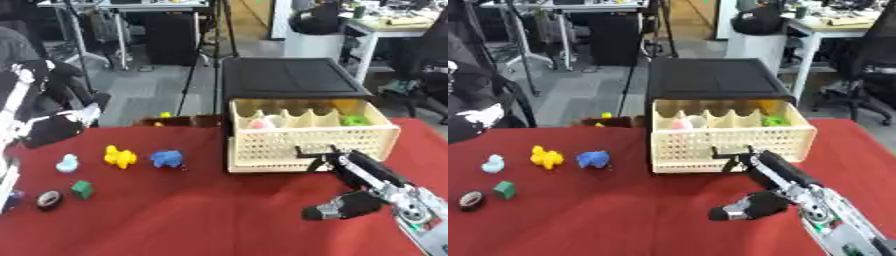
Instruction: Pick up objects from table and place into drawer.
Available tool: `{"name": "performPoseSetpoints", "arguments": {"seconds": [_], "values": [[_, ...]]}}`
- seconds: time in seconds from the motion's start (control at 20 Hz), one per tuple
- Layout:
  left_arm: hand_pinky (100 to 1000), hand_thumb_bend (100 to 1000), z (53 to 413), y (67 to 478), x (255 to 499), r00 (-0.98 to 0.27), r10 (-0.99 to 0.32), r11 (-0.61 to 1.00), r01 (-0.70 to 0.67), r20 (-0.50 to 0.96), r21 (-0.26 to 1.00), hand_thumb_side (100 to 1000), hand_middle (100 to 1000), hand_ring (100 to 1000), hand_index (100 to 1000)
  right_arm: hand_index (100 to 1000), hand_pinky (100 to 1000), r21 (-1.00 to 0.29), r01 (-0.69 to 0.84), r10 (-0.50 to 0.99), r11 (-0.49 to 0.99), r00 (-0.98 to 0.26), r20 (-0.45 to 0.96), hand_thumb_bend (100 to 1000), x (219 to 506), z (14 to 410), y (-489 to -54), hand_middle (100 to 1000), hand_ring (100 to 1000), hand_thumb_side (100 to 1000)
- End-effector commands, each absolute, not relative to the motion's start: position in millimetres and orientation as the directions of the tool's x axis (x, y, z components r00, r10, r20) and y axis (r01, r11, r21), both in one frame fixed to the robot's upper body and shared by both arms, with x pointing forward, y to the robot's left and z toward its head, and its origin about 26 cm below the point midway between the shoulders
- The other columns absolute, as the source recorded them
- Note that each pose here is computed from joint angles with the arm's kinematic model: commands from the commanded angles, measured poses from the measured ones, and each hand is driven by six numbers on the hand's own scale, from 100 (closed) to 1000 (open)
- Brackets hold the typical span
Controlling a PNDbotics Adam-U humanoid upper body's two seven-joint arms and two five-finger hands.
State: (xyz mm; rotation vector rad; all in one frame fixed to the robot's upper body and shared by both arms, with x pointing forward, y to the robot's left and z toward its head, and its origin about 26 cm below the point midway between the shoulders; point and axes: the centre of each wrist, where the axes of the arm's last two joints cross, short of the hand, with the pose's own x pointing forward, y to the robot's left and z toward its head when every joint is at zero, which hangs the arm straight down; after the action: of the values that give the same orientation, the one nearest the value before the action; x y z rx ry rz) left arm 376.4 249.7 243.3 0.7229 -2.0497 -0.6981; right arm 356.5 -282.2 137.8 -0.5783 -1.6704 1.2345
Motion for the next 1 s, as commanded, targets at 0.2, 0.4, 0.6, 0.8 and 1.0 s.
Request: {"name": "performPoseSetpoints", "arguments": {"seconds": [0.2,0.4,0.6,0.8,1.0], "values": [[520,455,253.3,252.8,373.5,-0.499,-0.702,0.681,-0.265,0.507,0.683,314,515,496,674,737,100,-0.932,-0.108,0.836,0.346,-0.416,0.359,1000,360.6,145.5,-287.5,100,100,720],[520,455,252.5,253.1,373.6,-0.497,-0.703,0.681,-0.264,0.509,0.683,316,515,496,674,737,100,-0.937,-0.093,0.848,0.337,-0.402,0.345,1000,361.6,146.5,-288.2,100,100,721],[519,451,251.9,253.3,373.8,-0.495,-0.703,0.682,-0.264,0.511,0.682,319,515,496,673,715,100,-0.939,-0.089,0.855,0.333,-0.392,0.341,1000,362.9,146.6,-289.4,100,100,719],[519,448,252.1,253.6,373.9,-0.495,-0.702,0.683,-0.266,0.512,0.680,320,514,495,673,688,100,-0.940,-0.083,0.859,0.332,-0.386,0.338,1000,364.9,148.0,-291.2,100,100,720],[519,447,252.3,253.6,374.0,-0.494,-0.701,0.685,-0.267,0.514,0.678,320,514,495,674,674,100,-0.941,-0.069,0.862,0.330,-0.385,0.331,1000,367.5,152.6,-292.8,100,100,723]]}}
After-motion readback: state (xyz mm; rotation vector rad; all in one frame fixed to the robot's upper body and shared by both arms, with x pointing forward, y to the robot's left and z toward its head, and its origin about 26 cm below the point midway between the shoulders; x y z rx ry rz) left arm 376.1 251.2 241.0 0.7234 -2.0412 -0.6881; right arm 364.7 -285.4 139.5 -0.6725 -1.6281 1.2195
